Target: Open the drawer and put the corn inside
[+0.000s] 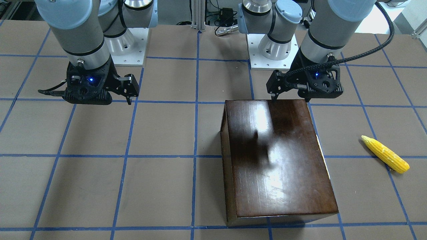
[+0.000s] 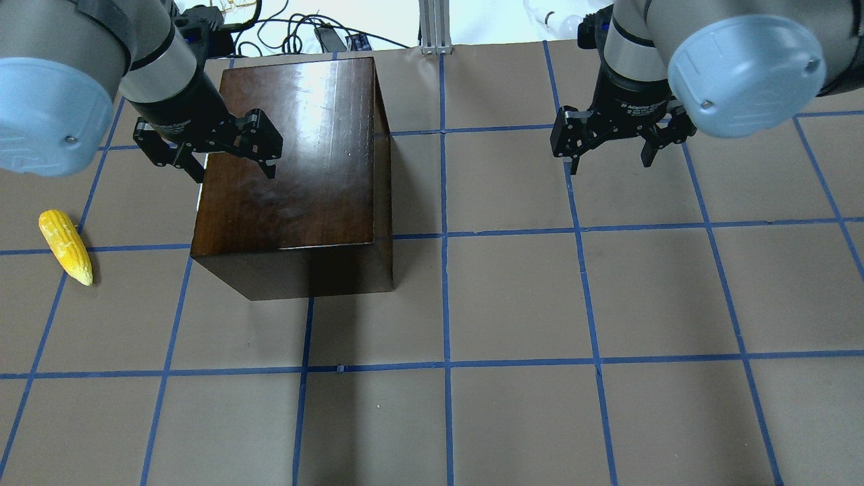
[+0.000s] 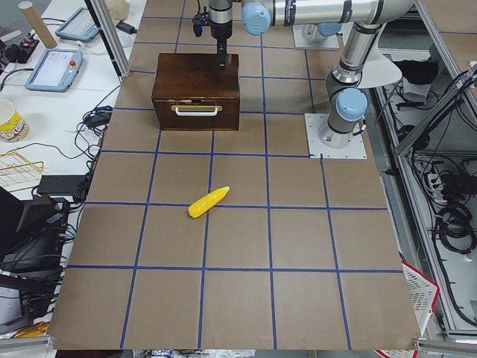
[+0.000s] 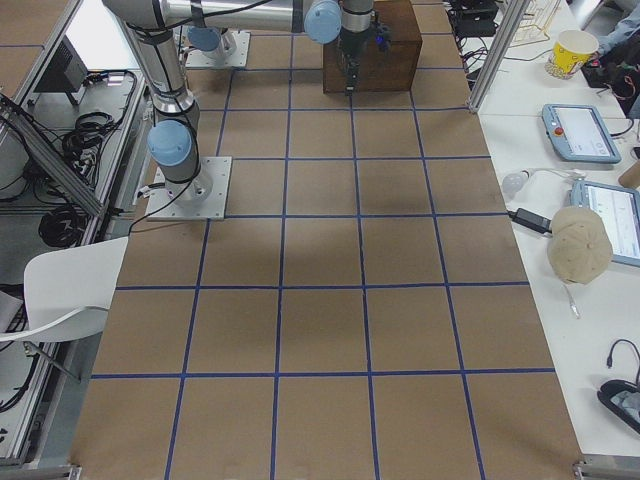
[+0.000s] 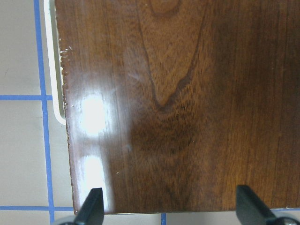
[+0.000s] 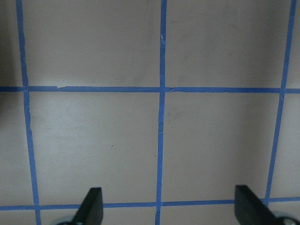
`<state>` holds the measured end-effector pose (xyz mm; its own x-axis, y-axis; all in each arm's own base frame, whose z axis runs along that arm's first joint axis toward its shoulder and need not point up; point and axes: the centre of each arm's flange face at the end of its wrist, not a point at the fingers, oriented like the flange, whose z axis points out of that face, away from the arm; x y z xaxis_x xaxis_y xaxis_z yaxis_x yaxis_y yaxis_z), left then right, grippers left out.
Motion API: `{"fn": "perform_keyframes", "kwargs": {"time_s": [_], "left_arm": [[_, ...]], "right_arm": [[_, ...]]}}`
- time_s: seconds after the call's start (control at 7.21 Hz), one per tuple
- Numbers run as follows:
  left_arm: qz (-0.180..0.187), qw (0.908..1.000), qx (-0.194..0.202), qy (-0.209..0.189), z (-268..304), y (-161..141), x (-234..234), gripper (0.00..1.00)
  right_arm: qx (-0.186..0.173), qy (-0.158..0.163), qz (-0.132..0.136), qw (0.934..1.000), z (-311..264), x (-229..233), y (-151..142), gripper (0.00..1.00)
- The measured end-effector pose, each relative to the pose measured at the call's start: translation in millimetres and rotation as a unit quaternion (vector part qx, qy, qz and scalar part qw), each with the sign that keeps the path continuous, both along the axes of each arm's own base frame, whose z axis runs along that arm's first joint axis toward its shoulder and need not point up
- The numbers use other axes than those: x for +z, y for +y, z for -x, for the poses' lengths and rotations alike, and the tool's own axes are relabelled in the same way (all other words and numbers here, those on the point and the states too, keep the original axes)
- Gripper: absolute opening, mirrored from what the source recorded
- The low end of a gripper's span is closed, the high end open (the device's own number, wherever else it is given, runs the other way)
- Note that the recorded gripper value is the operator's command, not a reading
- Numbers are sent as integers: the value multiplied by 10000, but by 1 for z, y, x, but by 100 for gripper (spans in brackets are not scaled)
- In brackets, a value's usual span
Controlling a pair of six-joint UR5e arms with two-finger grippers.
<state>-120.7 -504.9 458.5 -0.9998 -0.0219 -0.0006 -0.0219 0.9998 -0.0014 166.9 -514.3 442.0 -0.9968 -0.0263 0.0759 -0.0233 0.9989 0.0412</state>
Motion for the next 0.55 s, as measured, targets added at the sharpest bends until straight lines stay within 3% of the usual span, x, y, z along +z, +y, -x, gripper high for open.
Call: {"fn": "perform_keyframes", "kwargs": {"time_s": [0.55], "left_arm": [[-10, 10000, -17, -66, -4, 1, 2, 100]], "right_arm": [[0, 0, -1, 10000, 0, 0, 0, 100]]}}
